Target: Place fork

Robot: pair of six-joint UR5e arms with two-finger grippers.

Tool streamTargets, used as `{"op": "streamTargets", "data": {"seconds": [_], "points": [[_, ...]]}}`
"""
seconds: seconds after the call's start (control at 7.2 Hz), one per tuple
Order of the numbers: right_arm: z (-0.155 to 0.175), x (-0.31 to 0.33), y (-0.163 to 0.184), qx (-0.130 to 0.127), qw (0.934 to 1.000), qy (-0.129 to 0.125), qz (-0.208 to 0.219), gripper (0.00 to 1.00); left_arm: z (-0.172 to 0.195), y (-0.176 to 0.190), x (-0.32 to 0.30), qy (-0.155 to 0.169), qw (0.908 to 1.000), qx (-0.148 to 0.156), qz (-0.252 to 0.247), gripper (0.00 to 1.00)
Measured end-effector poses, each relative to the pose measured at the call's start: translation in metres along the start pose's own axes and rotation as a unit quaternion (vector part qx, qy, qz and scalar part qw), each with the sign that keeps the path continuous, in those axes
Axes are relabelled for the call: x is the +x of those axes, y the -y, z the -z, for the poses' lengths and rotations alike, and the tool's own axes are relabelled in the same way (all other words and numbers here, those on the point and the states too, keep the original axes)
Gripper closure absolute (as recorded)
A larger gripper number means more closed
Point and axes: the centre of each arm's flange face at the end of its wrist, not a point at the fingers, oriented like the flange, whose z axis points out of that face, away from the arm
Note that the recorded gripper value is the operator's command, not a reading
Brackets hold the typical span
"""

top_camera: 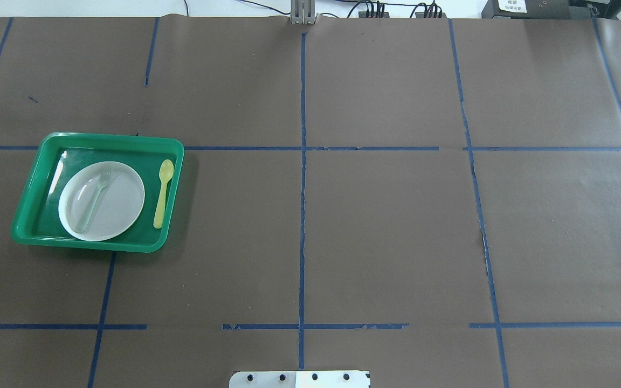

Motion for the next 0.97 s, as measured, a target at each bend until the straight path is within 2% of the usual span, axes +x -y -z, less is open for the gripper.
{"op": "streamTargets", "data": {"seconds": [0.69,0.97], "points": [[0.0,0.0,0.0,0.0,1.0,0.0,0.0,0.0,0.023,0.019,0.039,0.005,0.9984,0.032,-0.047,0.0],[0.0,0.0,0.0,0.0,1.0,0.0,0.0,0.0,0.015,0.035,0.127,0.002,0.9966,0.042,-0.071,0.0]]}}
